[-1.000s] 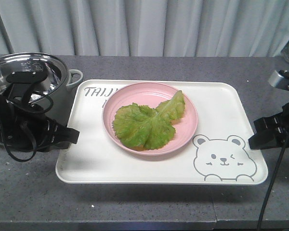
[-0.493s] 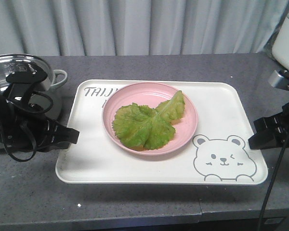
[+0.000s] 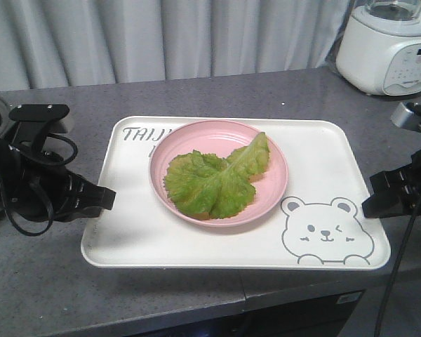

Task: Transfer vegetables to tray and serve
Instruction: 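Hold the tray level with both grippers while the base turns and drives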

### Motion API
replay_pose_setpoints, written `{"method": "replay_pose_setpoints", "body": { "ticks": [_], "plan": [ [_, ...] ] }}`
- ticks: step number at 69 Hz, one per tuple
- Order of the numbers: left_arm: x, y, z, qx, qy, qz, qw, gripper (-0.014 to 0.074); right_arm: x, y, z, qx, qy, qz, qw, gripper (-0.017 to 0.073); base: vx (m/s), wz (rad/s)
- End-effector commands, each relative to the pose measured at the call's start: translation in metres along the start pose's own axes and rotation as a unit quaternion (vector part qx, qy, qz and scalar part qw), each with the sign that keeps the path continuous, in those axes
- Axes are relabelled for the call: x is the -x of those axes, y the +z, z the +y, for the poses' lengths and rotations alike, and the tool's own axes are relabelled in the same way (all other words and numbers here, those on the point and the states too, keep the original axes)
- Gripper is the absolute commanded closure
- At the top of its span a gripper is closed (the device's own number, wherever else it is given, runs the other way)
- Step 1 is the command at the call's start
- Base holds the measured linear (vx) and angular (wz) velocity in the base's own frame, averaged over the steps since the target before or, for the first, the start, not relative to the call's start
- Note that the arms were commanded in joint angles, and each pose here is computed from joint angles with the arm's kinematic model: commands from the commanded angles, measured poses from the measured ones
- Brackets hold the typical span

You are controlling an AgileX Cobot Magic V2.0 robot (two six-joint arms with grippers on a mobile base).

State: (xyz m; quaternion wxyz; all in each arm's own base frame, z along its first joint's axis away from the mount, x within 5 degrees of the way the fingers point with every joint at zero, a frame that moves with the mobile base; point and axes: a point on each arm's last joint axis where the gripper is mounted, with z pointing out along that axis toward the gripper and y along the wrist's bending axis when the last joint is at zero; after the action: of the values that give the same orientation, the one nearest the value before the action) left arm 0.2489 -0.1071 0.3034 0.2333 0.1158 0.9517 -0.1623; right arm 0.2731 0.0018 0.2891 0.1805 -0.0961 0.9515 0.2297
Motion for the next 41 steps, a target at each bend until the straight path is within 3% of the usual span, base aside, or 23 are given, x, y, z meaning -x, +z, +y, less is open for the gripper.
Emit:
{"method": "replay_pose_setpoints", "body": {
  "ticks": [1, 41],
  "plan": [
    [0.0114, -0.0178, -0.0138, -0.033, 0.003, -0.066, 0.997, 0.0599, 0.0038, -0.0139, 0.0233, 0.057, -0.023, -0.026, 0.998, 0.0562, -0.01, -0.28],
    [0.0114, -0.0178, -0.0138, -0.033, 0.003, -0.066, 0.997, 0.0599, 0.0038, -0.0139, 0.0233, 0.057, -0.023, -0.026, 0.998, 0.0562, -0.02, -0.22]
  ]
}}
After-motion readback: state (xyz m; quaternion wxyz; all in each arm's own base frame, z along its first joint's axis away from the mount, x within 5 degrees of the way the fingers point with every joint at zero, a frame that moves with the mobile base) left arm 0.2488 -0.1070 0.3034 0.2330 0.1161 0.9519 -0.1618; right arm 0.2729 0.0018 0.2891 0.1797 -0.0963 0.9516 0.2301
